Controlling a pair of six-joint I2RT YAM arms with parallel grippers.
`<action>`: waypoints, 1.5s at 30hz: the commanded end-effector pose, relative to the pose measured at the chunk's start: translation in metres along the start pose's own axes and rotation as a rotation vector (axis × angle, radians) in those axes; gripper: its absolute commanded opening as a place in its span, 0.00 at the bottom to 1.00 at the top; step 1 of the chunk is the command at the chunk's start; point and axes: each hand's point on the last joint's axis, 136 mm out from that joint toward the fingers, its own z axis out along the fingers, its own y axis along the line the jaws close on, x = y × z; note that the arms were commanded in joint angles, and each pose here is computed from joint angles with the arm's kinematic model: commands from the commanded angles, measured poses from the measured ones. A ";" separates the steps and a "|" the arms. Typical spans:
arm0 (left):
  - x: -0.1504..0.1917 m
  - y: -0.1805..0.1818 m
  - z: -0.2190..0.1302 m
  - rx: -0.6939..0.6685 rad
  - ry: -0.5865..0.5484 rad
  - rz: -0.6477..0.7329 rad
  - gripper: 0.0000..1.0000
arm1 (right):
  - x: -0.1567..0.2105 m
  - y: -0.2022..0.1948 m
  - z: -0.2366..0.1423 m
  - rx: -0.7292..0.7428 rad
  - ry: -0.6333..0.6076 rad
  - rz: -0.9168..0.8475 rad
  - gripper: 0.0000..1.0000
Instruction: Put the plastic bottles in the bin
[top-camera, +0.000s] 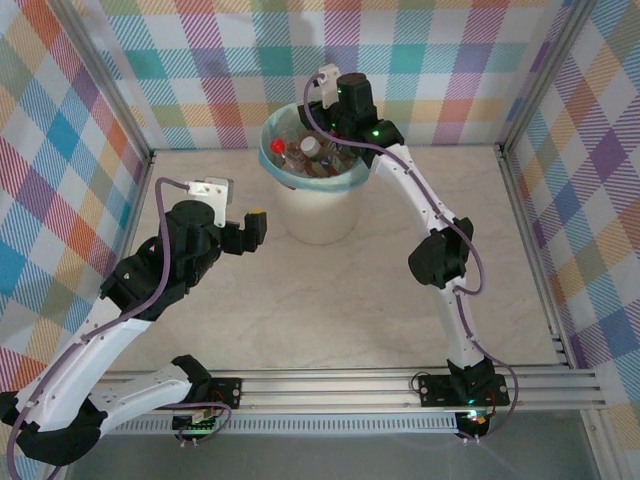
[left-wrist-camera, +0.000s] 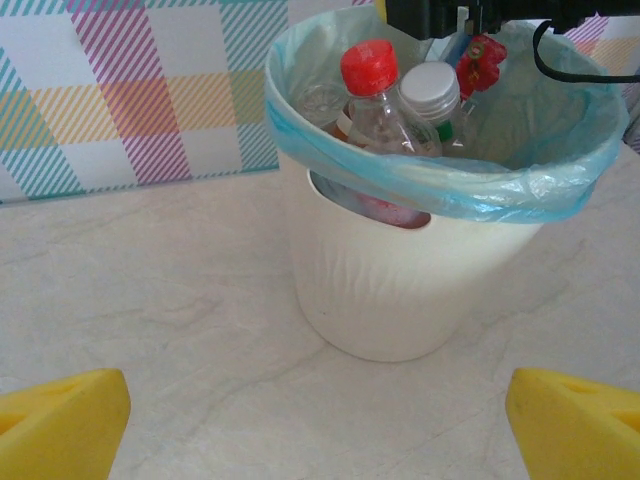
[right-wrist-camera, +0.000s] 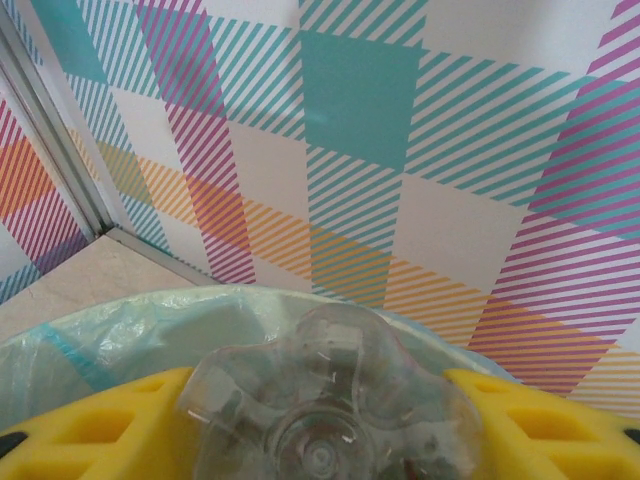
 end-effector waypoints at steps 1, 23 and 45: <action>0.005 0.003 0.002 -0.008 0.012 -0.014 0.96 | 0.234 0.009 0.039 -0.031 0.628 0.127 0.54; 0.004 0.009 0.007 -0.021 0.016 -0.066 0.97 | 0.037 0.033 -0.040 -0.062 0.240 0.126 0.75; 0.011 0.006 0.016 -0.021 0.048 -0.113 0.96 | -0.092 0.024 -0.069 -0.033 -0.191 0.086 0.26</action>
